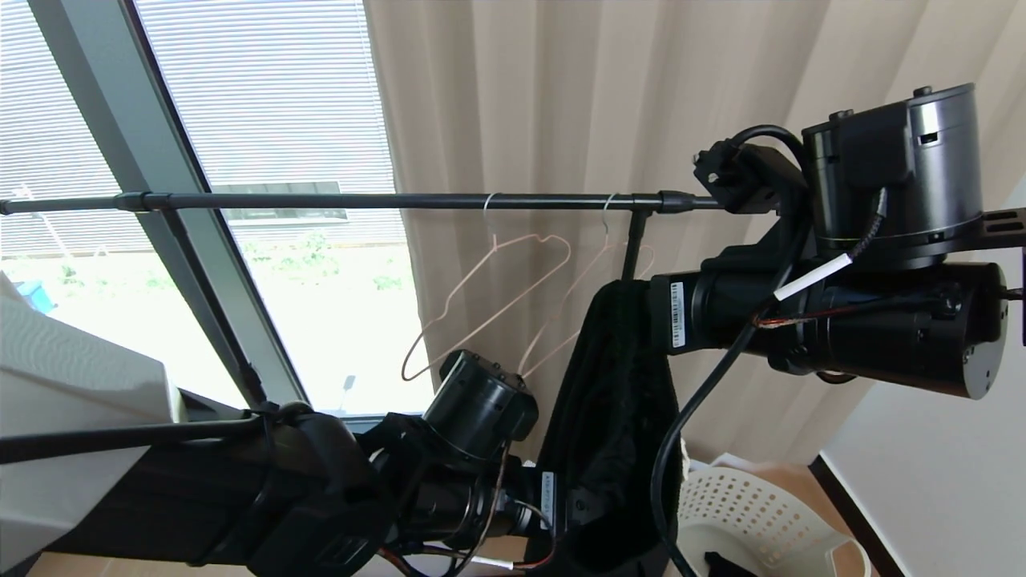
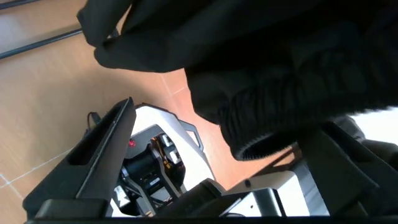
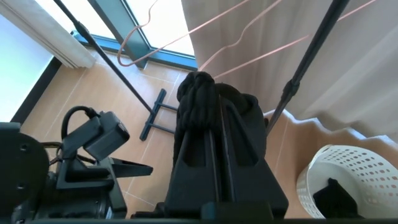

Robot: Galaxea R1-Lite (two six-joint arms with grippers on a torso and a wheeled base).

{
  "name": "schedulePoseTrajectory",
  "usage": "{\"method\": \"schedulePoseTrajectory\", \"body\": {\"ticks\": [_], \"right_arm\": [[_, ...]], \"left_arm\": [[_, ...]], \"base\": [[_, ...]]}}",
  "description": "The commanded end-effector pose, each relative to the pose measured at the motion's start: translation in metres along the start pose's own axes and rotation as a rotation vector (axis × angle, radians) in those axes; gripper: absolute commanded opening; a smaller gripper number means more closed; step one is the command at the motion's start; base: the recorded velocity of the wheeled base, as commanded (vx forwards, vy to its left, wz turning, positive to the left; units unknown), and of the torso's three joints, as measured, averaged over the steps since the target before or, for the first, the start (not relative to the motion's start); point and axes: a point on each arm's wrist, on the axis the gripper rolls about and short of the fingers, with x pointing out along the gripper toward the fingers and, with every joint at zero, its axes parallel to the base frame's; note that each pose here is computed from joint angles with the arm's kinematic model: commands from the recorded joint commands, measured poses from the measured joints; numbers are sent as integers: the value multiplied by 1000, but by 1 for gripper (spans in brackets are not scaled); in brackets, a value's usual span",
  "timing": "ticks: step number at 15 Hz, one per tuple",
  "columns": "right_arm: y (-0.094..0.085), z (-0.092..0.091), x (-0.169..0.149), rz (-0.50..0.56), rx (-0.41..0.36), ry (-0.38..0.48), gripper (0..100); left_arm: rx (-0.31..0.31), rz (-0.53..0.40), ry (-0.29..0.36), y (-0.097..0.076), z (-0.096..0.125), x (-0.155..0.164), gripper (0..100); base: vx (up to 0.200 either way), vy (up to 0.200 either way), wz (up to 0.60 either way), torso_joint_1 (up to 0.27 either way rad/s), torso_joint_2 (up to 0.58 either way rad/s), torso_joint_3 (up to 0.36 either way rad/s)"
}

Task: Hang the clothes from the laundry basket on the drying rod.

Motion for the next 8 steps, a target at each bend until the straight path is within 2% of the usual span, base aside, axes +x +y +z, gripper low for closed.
{"method": "schedulePoseTrajectory", "body": {"ticks": [1, 4, 5, 7, 8], "right_arm": [[-1, 4, -6, 5, 6, -21, 0], [-13, 9, -4, -52, 25, -39, 0], [-17, 13, -3, -65, 33, -50, 0], [-23, 15, -4, -84, 39, -54, 0], [-29, 17, -5, -101, 45, -61, 0]], "left_arm": [[0, 28, 18, 3, -4, 9, 100], [12, 95, 21, 7, -16, 9, 100], [15, 123, 16, 8, -19, 9, 0], [21, 145, -4, 7, -19, 8, 0], [30, 156, -36, 3, -18, 2, 0]], "base": [[0, 0, 0, 0, 0, 0], [0, 0, 0, 0, 0, 0], [0, 0, 0, 0, 0, 0], [0, 0, 0, 0, 0, 0], [0, 0, 0, 0, 0, 0]]}}
